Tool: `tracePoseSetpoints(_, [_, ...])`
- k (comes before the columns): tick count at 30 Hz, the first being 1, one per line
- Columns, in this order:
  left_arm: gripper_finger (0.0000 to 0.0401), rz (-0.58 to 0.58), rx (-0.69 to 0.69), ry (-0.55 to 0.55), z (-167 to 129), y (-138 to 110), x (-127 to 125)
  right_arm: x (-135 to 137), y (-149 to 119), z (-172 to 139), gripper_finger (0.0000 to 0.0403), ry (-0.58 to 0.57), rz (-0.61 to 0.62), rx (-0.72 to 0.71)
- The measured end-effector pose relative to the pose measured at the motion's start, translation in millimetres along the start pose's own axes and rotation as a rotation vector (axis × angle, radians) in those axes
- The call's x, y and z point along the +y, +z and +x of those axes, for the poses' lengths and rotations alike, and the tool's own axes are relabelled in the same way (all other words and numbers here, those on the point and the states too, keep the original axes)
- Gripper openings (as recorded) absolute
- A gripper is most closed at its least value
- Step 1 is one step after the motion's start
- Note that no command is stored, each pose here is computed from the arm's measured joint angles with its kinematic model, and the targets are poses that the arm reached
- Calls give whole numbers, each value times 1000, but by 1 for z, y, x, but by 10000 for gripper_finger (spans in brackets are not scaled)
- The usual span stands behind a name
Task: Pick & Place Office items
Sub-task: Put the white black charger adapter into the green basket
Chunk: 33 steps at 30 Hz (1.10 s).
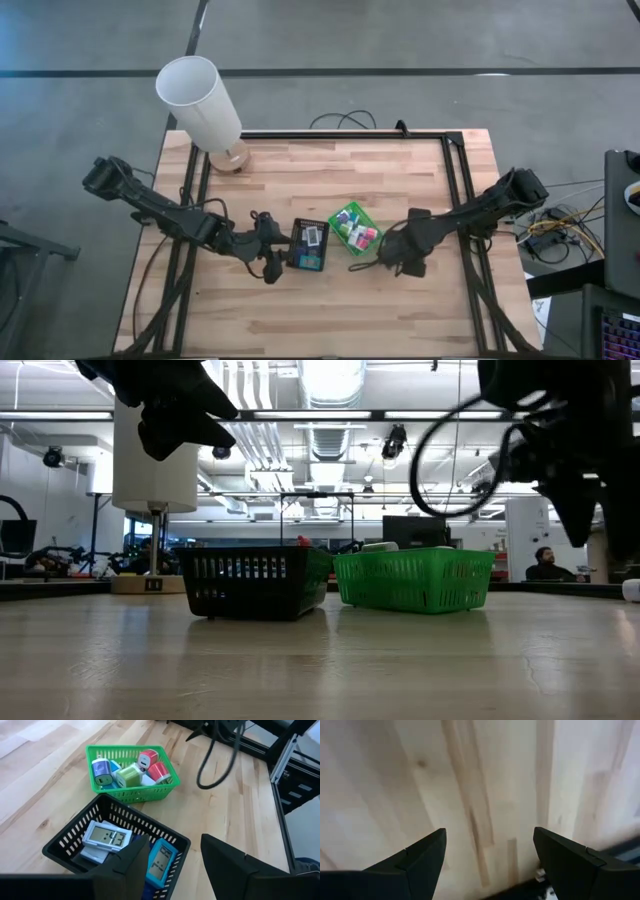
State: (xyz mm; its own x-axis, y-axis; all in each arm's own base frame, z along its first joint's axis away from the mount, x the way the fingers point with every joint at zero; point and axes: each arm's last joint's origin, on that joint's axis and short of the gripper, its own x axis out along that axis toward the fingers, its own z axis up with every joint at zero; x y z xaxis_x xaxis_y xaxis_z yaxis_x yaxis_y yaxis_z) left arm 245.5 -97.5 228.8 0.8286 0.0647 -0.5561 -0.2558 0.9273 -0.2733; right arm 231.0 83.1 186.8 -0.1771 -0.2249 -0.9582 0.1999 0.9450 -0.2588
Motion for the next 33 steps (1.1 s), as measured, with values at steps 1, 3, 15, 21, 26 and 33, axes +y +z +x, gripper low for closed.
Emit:
tracePoseSetpoints(1, [188,2,0,0,0,0,0,-1,-1,2,297,-7,0,10])
tracePoseSetpoints(3, [188,3,2,1,0,0,0,-1,-3,7,297,-13,-1,20])
tracePoseSetpoints(15, [188,3,3,0,0,0,0,-13,-29,34,297,-112,-2,208])
tracePoseSetpoints(21, [188,3,3,0,0,0,0,-18,-40,46,297,-144,8,248])
tracePoseSetpoints(26, [188,2,3,0,0,0,0,-24,-42,50,297,-157,14,275])
tracePoseSetpoints(33, [188,-6,3,0,0,0,0,-38,-35,53,297,-146,72,302])
